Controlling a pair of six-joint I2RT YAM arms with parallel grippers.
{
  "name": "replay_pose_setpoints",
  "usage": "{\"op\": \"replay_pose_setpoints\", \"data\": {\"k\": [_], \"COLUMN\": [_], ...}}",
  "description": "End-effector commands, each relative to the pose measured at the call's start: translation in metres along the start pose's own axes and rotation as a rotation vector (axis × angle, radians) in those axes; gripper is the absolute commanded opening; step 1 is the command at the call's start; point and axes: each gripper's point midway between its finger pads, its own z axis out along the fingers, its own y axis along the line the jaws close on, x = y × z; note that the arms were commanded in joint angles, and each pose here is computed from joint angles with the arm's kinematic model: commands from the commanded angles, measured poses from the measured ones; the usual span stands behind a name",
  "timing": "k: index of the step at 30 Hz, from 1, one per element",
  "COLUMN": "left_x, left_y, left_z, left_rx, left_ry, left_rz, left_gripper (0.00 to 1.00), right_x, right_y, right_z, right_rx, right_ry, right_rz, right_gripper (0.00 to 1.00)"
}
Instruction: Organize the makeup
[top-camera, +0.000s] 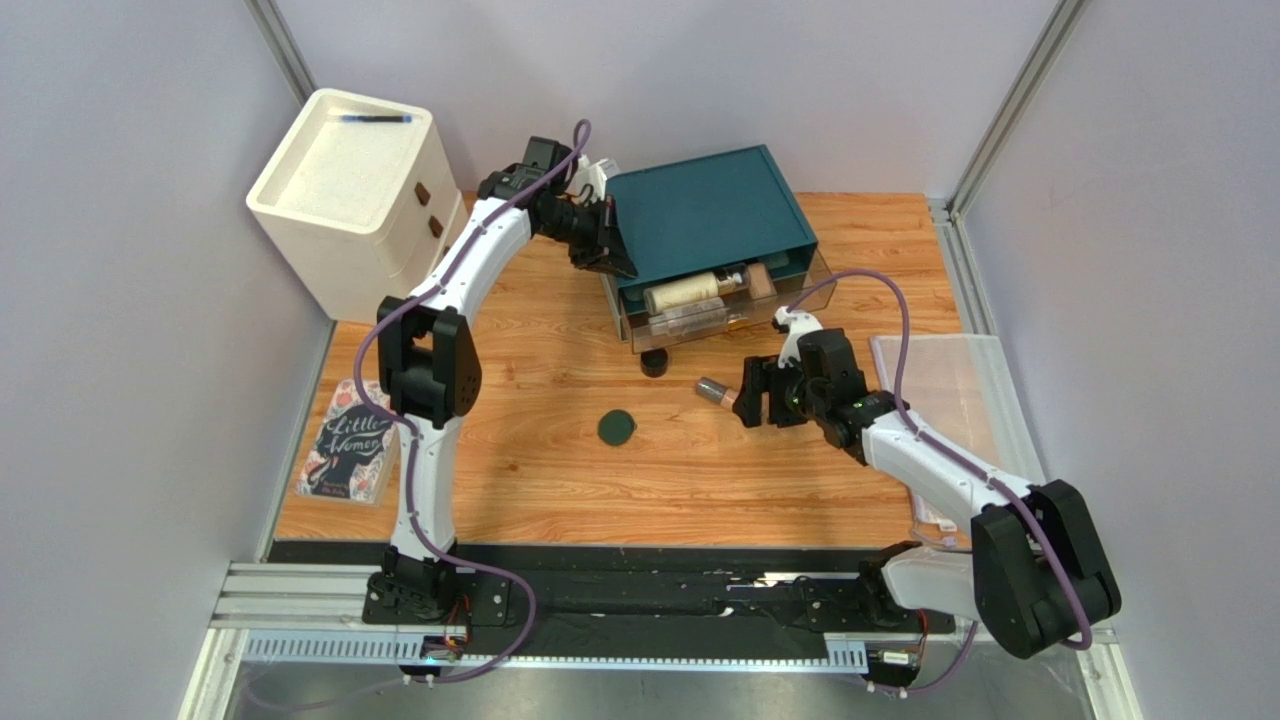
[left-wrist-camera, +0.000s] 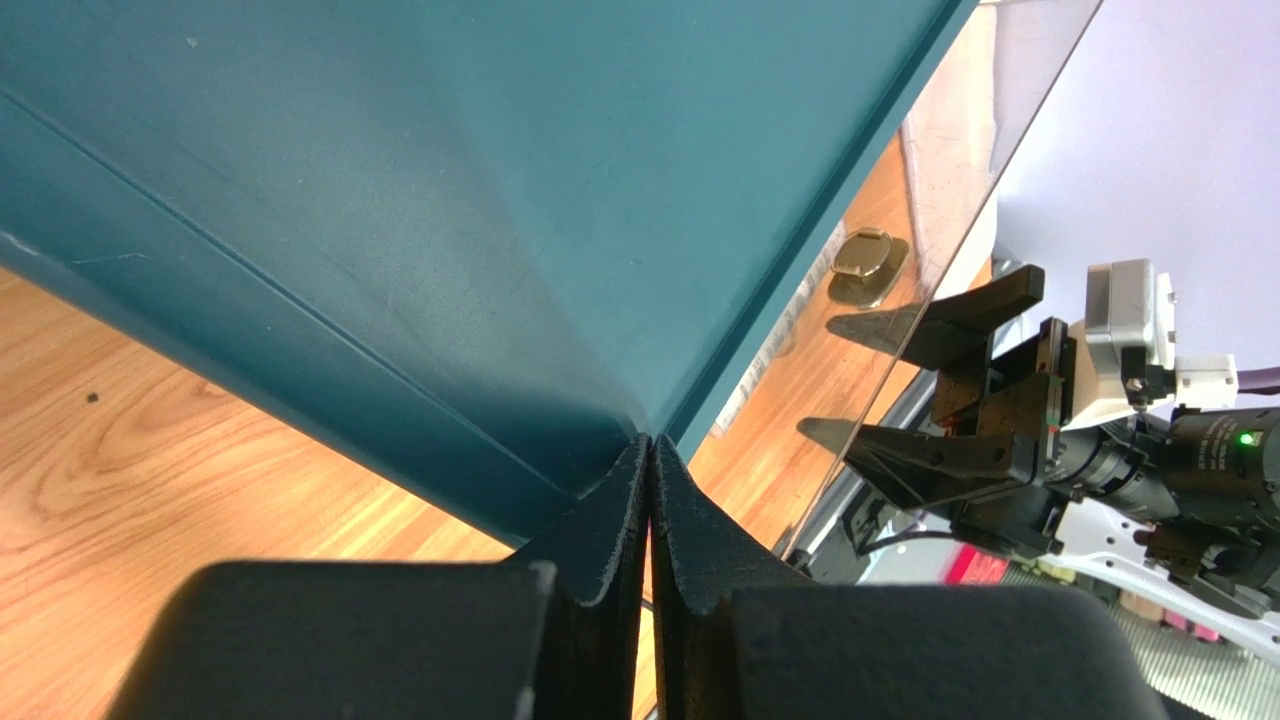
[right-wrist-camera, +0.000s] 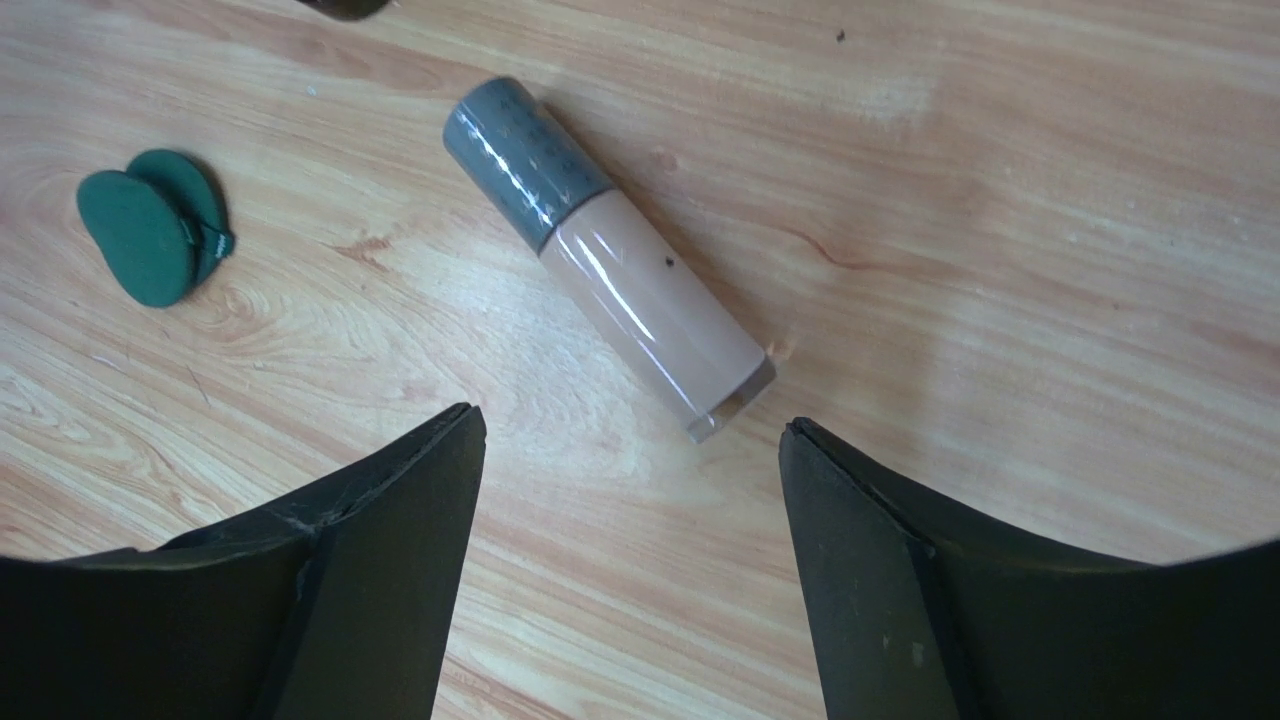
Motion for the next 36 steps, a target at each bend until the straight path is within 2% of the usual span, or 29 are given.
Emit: {"op": "replay_pose_setpoints", "data": {"k": [1,8,20,28,30,36], "left_x": [0.048,0.049,0.046,0.047,0.048,0.048], "left_y": [0.039,0.038,0.039,0.04,0.04,0.04], "left_z": [0.019,0.017,0.017,0.018,0.019,0.018], "left_rx": [-0.12,-0.125,-0.133,-0.132,-0.129,-0.13], "left_ry": [0.159,0.157,0.156,0.161,0.162,0.161], "left_rz": [-0.103,-0.098,-0.098,-0.1,-0.105,-0.099], "left_gripper": [0.08,0.08,0.08,0.08,0.08,0.08], "right_x": [-0.019,-0.008,0.019,-0.005,-0.006,-0.001], "right_y": [0.009,0.016,0.025,0.021,0.014,0.024], "right_z": [0.013,0.032,0.033,0.029,0.034,0.048], "right_rx": [-0.055,-0.116,-0.064,0.039,0.084,0.061], "right_ry": [-0.051,0.004,0.089,0.025,0.036,0.096], "right_rz": [-0.028,-0.028,-0.11,-0.156,-0.158,-0.203], "right_gripper": [0.76,0.75,0.74,0.74,0.74,0.7]}}
